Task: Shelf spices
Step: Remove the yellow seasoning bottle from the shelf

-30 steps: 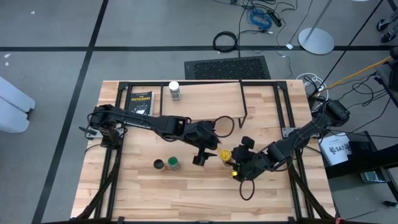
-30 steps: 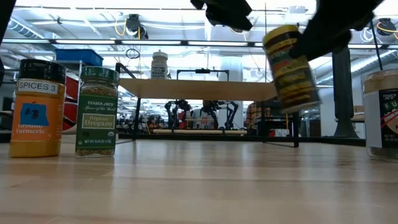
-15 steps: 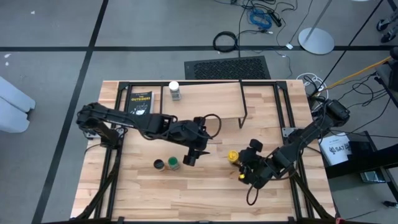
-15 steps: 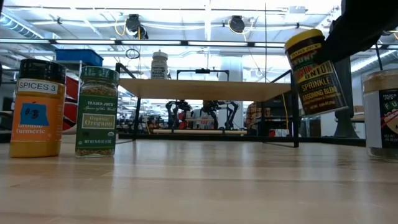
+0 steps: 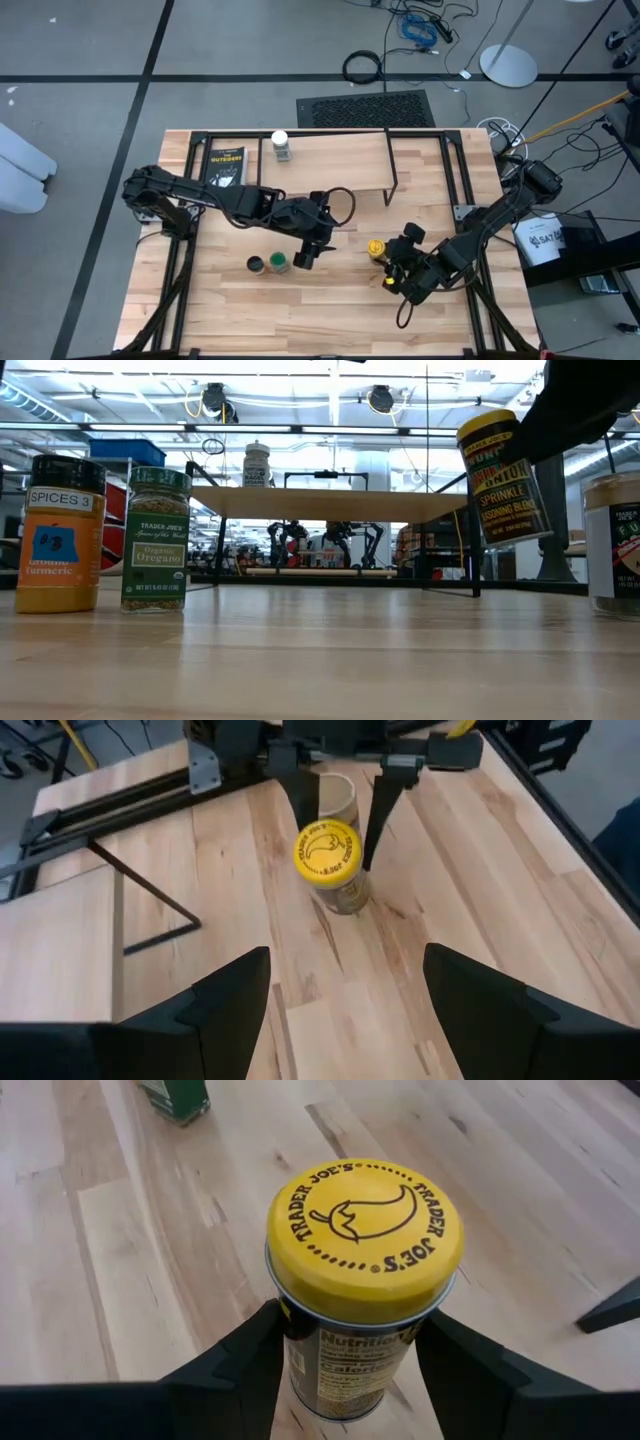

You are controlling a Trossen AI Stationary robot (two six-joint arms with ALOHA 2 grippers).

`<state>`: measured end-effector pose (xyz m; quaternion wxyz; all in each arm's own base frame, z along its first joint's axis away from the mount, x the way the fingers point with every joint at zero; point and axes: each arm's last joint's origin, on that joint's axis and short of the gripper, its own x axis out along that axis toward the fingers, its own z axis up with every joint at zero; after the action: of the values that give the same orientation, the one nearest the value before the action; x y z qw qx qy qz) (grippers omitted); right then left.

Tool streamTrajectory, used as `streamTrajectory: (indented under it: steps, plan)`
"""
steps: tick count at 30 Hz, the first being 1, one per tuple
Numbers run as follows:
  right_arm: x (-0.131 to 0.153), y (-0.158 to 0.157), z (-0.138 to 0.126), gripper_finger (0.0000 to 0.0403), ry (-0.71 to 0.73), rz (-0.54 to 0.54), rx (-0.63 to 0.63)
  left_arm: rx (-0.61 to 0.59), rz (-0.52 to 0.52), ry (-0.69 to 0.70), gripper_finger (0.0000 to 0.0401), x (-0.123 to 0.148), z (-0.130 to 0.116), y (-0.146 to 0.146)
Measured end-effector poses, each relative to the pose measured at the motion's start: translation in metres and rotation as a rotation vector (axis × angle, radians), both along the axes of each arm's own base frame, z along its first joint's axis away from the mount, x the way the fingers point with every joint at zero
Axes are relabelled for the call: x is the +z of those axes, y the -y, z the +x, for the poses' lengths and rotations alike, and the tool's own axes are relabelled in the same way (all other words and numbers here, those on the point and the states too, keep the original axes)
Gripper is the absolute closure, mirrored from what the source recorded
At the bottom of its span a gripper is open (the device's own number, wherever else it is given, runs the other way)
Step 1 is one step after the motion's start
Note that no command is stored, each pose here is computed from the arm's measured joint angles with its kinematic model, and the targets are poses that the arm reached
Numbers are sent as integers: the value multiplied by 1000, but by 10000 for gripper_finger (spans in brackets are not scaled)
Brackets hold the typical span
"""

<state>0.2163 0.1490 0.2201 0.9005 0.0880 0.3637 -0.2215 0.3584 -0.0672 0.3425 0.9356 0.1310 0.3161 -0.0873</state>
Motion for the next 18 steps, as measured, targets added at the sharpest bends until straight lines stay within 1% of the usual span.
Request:
streamTrajectory:
  steps: [5,12,18]
  plan:
    - [-6,-5,6,208,18,3,-2,4,-1,-27,129,-7,-1,0]
    - [-24,-12,16,210,5,-6,-8,1,-14,-27,129,-7,-2,5]
    - [-28,-12,16,209,-13,-13,-21,-6,-14,-27,129,-7,-2,7]
